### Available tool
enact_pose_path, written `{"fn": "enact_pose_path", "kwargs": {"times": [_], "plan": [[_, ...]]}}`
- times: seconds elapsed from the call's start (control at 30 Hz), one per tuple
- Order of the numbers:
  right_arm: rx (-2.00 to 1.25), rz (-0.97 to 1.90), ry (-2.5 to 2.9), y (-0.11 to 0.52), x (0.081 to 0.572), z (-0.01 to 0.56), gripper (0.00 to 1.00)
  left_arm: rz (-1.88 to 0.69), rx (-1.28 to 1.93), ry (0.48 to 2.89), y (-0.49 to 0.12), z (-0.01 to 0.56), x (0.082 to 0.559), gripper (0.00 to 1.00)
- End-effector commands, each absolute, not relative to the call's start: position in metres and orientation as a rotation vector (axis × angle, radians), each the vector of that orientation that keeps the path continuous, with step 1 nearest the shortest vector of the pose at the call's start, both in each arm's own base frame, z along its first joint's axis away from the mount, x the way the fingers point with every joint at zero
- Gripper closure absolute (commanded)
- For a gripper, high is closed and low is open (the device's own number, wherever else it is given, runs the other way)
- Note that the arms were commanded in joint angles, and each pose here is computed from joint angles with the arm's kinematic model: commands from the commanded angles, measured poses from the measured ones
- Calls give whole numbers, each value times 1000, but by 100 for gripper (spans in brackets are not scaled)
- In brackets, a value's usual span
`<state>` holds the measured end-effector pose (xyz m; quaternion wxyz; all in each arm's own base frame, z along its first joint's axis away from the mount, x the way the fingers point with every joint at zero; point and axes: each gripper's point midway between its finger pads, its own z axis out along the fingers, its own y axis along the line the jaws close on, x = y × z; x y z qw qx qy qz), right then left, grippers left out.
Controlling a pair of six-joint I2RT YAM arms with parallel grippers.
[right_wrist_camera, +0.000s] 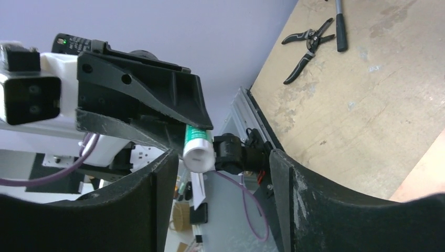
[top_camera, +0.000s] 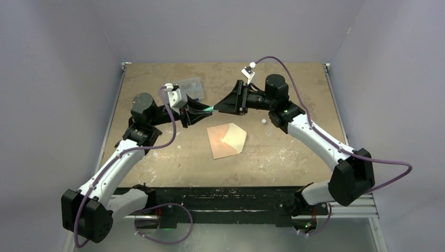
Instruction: Place the letter into the envelope and seal it
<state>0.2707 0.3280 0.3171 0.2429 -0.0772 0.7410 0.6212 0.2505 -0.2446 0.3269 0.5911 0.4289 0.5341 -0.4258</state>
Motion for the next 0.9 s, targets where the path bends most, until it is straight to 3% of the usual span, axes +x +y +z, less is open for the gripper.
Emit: {"fn": "enact_pose_path", "kwargs": {"times": [0.0,0.17,0.43,0.6,0.67,0.87], "plan": [[-188,1727,1962,337,276,343,37,-847,1066,1129,-244,334,264,100],[-166,1767,1912,343,278,353,57,-834,1048,1114,-245,337,268,100],[-165,1779,1867,344,280,359,72,-851,1053,1124,-243,333,261,100],[-157,1809,1874,342,273,358,94,-817,971,1221,-235,332,268,71],[-153,1799,1887,341,272,355,99,-788,933,1268,-230,331,273,61],[-167,1771,1898,338,270,354,100,-695,949,1364,-218,325,278,52]]}}
